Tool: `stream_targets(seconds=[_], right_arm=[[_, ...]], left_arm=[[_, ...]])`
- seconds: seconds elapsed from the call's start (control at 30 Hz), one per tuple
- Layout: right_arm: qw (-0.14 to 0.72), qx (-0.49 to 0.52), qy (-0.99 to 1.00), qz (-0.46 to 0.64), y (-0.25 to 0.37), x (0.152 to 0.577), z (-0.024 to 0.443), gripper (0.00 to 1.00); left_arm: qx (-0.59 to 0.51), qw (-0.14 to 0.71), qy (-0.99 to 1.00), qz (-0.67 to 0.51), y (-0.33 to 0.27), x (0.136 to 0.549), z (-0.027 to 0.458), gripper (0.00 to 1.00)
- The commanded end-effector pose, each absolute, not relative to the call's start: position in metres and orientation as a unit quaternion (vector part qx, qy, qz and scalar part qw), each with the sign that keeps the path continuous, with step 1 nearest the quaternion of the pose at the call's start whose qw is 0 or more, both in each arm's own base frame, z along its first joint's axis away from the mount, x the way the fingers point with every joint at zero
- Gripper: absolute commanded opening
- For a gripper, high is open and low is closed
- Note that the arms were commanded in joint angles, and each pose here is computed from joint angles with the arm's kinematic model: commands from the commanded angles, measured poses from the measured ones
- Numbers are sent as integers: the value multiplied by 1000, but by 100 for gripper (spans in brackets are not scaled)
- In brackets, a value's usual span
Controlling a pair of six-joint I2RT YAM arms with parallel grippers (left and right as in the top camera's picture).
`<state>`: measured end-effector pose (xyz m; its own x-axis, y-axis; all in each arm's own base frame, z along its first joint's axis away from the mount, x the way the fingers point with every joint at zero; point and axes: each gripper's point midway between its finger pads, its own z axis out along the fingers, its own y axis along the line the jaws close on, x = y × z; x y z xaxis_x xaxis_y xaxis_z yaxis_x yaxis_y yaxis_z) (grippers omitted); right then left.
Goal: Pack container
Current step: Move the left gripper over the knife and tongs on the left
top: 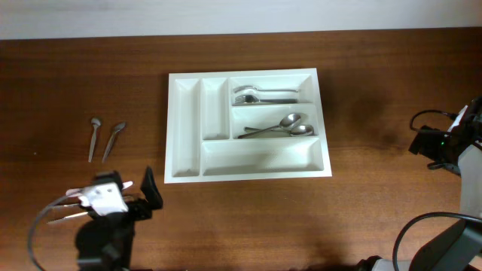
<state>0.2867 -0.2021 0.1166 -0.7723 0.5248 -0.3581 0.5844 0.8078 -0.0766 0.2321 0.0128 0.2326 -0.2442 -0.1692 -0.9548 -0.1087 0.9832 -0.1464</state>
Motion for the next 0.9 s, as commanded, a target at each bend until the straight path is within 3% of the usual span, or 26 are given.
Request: stream_targets(seconds=[0.0,0.23,0.37,0.43,0.63,0.87], right_arm=[[158,299,937,-90,-203,285,113,99],[158,299,937,-90,-203,285,113,99],[158,299,937,-90,-203,285,113,99],[158,299,937,-90,-203,285,113,99],[158,299,937,-90,-203,285,113,99],[158,299,937,-90,-203,285,113,99]], left_arm=[[-82,620,779,-51,5,238,268,99],[-94,599,794,-51,7,244,261,99],[-415,533,737,-21,72,209,229,99],[-495,499,711,-17,82,191,215,99],[-489,478,726,-70,64,197,211,99],[-480,509,713,-43,75,204,230,100]])
